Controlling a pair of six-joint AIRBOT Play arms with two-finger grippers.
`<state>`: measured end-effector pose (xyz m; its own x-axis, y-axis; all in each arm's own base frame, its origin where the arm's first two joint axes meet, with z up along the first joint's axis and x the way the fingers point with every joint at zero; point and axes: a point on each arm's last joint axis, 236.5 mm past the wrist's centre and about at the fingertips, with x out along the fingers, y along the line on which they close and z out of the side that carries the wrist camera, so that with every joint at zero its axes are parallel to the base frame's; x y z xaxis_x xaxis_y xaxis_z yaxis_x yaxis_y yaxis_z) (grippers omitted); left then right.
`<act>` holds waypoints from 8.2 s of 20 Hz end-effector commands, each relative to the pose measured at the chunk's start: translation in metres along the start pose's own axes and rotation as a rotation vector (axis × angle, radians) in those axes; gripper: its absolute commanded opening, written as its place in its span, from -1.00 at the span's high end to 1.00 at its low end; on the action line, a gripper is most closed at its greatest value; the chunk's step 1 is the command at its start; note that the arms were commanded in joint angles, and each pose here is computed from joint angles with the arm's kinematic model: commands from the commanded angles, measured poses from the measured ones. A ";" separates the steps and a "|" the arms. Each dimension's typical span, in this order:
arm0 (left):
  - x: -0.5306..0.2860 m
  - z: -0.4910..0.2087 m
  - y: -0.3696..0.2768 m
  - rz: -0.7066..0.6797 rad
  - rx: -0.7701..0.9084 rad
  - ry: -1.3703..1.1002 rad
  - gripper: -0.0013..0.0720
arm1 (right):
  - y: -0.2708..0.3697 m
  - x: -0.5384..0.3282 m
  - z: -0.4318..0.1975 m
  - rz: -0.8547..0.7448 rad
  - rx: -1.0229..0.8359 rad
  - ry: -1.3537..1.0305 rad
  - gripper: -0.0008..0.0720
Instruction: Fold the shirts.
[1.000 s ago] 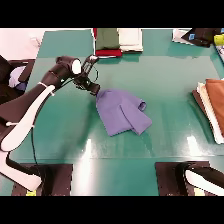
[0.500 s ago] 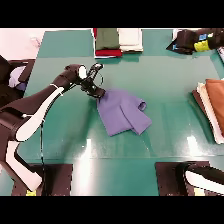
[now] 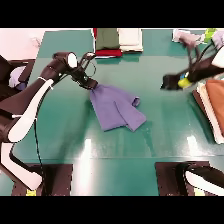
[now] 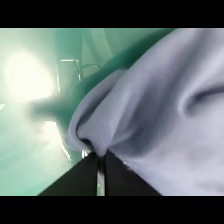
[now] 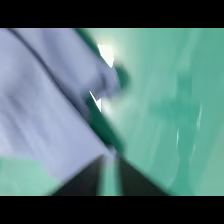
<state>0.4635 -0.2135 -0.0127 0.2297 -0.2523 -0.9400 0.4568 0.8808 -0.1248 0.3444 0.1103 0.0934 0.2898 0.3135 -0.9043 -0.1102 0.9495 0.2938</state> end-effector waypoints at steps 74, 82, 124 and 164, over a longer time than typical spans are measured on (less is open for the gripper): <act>0.011 -0.105 0.036 -0.080 -0.229 0.106 0.89 | 0.011 -0.053 -0.007 -0.035 -0.011 -0.250 0.93; -0.330 0.009 0.031 0.220 -0.001 -0.701 0.89 | 0.066 -0.238 0.064 0.017 -0.161 -0.721 0.93; -0.048 -0.172 0.069 0.009 -0.389 0.223 -0.53 | -0.058 -0.018 0.073 -0.084 0.104 -0.174 -0.34; -0.065 -0.154 0.025 -0.042 -0.268 0.035 0.89 | -0.128 0.105 -0.170 -0.125 0.400 0.374 0.44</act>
<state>0.3312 -0.1139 -0.0036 0.1976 -0.2816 -0.9390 0.2199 0.9462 -0.2375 0.2123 0.0085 -0.0914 -0.1086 0.2566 -0.9604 0.3543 0.9126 0.2038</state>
